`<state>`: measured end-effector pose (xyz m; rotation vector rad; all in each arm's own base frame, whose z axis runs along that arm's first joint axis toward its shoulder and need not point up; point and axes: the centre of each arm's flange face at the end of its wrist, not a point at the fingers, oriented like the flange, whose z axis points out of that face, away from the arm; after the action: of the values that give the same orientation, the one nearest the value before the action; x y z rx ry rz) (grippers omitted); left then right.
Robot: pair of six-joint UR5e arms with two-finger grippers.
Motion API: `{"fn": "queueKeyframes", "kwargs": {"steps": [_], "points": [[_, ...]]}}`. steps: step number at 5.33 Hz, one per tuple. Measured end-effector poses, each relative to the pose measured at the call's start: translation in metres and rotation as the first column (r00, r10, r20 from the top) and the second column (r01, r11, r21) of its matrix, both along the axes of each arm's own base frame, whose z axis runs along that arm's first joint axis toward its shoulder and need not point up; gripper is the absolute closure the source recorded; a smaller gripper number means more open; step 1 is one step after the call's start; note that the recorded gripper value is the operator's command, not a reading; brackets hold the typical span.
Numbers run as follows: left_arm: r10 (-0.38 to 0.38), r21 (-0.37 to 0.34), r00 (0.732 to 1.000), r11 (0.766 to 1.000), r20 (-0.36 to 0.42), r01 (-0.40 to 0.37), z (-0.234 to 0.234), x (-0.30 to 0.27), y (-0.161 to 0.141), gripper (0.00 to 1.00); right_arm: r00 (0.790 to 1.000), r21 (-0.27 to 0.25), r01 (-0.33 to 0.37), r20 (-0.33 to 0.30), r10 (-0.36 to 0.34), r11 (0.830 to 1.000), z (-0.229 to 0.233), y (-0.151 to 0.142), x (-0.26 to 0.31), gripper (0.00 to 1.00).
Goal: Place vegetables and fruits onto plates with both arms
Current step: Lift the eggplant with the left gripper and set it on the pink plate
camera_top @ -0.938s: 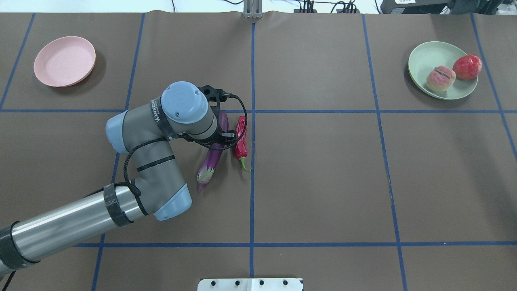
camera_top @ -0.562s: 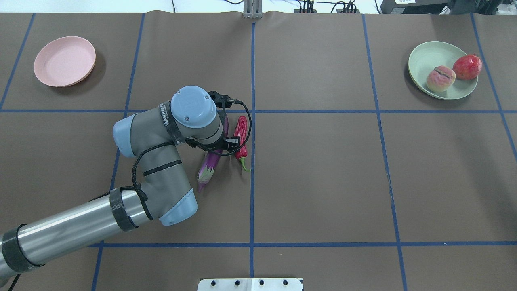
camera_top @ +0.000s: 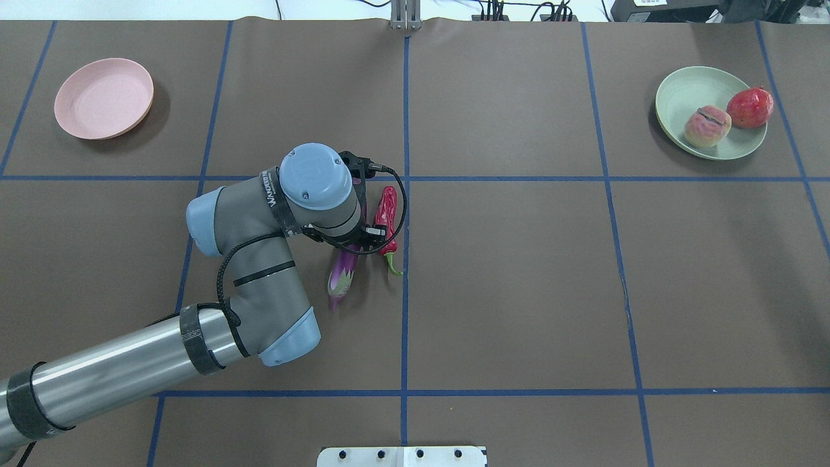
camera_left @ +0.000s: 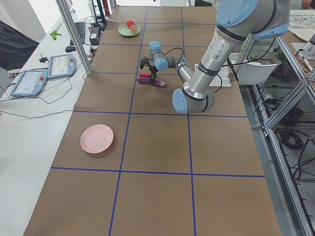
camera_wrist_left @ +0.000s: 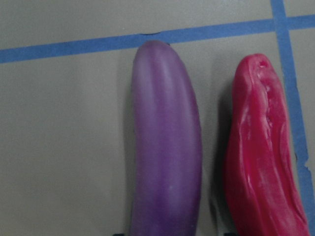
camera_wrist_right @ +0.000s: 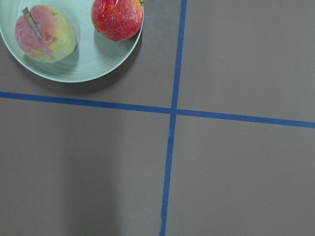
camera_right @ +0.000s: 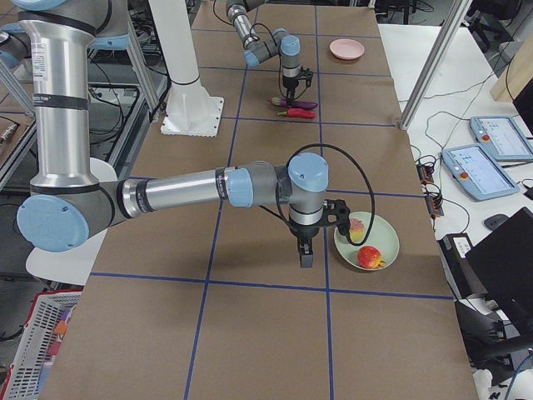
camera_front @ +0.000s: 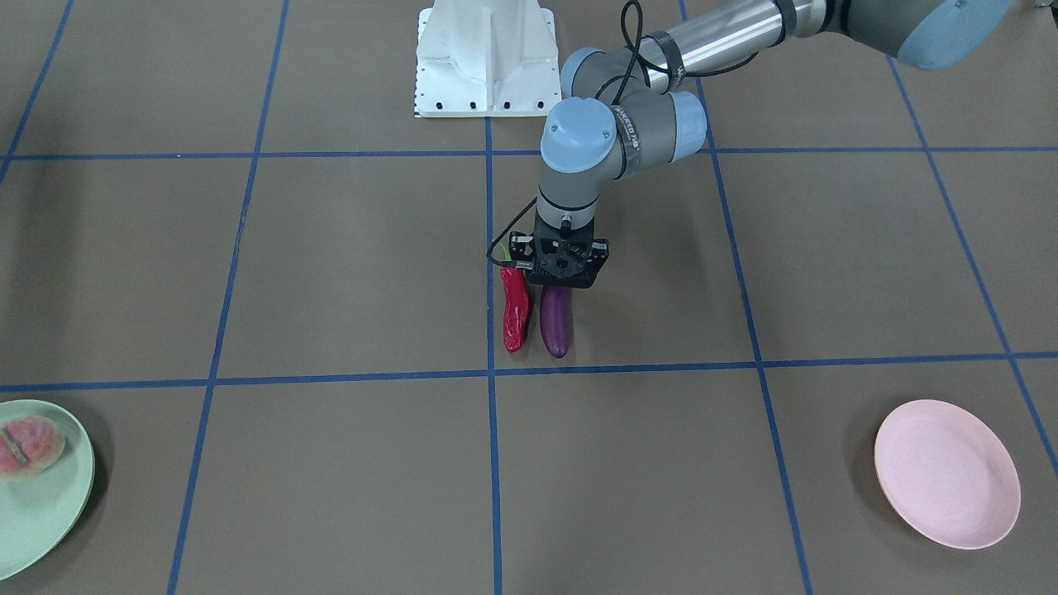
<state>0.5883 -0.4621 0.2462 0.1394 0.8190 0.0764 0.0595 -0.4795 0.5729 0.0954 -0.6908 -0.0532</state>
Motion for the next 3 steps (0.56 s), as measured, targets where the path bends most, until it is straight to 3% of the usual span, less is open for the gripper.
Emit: {"fn": "queueKeyframes", "kwargs": {"steps": [2,3], "points": [[-0.029,0.023,1.0,0.999,-0.003,0.03,-0.007,-0.035,-0.036,1.0,1.0,0.002,0.001,0.0,-0.001,1.0,0.0,0.0,0.0,0.0],[-0.024,0.055,1.0,0.998,-0.004,0.024,-0.008,-0.08,-0.076,1.0,1.0,0.002,0.001,-0.002,-0.001,1.0,0.0,-0.001,0.0,0.0]]}}
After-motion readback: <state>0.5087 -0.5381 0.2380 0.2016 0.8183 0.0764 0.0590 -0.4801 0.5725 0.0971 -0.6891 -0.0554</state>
